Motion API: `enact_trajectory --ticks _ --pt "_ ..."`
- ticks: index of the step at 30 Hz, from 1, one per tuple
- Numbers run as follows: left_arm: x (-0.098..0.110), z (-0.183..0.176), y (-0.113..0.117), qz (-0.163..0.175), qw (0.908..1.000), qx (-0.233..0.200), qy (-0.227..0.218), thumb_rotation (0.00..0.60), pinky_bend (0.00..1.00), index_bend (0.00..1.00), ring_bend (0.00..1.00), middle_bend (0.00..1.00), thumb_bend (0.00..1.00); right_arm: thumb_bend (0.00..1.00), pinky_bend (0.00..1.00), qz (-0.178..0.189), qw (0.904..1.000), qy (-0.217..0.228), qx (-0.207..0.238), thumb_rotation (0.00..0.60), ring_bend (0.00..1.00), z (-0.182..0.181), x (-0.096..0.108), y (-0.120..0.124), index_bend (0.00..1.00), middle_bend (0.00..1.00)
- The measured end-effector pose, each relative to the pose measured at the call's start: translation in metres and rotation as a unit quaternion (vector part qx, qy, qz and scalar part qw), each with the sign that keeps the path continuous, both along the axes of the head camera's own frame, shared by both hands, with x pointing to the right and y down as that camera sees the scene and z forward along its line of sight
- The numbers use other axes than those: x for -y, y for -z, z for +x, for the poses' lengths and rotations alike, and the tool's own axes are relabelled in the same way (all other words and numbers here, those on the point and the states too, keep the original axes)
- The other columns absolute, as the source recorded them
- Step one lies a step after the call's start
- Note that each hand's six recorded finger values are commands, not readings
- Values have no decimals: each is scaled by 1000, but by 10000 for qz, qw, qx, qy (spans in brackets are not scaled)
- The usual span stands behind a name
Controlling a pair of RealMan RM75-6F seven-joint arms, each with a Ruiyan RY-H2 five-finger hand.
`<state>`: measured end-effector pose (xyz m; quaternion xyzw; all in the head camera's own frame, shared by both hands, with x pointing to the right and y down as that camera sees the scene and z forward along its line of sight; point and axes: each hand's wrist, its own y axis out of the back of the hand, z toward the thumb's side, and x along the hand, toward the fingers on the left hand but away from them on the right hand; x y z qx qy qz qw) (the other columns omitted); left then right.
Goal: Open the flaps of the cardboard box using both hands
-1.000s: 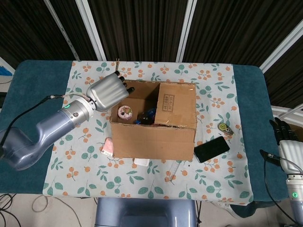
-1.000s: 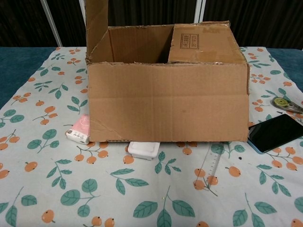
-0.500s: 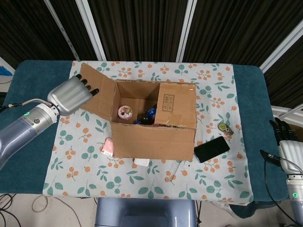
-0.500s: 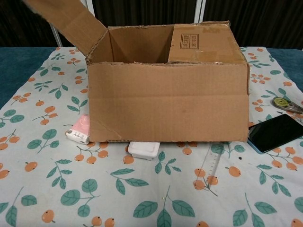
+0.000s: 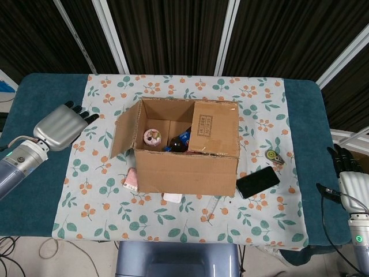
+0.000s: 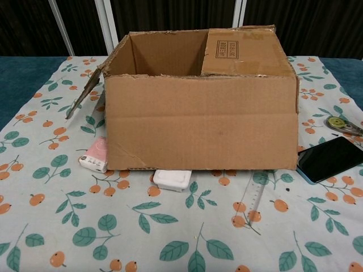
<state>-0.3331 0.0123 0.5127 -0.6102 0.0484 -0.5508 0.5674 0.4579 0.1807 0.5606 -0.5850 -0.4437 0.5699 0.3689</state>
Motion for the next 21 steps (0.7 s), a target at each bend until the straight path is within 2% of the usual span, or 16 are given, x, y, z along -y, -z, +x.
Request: enact_trajectory --ticks 2,5,8,11,13,14,18,21 --pt "-4 -6 2 129 9995 -206 190 600 131 1 7 11 87 308 213 8 10000 -11 -3 600 0 0 0 0 0 0" --pt "-13 -15 7 442 9956 -611 550 600 58 0 0 0 64 304 213 17 10000 -39 -2 600 0 1 1 1 0 0" --pt "-28 -31 12 790 9861 -1032 1036 600 28 0 0 0 60 292 213 46 10000 -25 -7 600 0 -1 2 4 0 0" --pt "-52 -55 14 1085 9711 -1346 1645 600 27 0 0 0 54 286 213 56 10000 -7 -38 600 0 -3 2 5 0 0" --pt "-74 -74 12 1220 9578 -1506 2123 600 22 0 0 0 52 285 213 47 10000 -26 -24 600 0 -4 2 6 0 0" --pt "-84 -81 10 1255 9513 -1574 2333 600 18 0 0 0 51 283 213 38 10000 -44 -7 600 0 -5 2 6 0 0" --pt "-128 -108 -3 1297 9163 -1918 3269 600 4 0 0 0 52 277 213 10 10000 -77 7 600 0 -9 3 7 0 0" --pt "-148 -122 -15 1342 9009 -1975 3623 600 0 0 0 0 52 267 213 -20 10000 -90 33 600 0 -13 5 8 0 0"
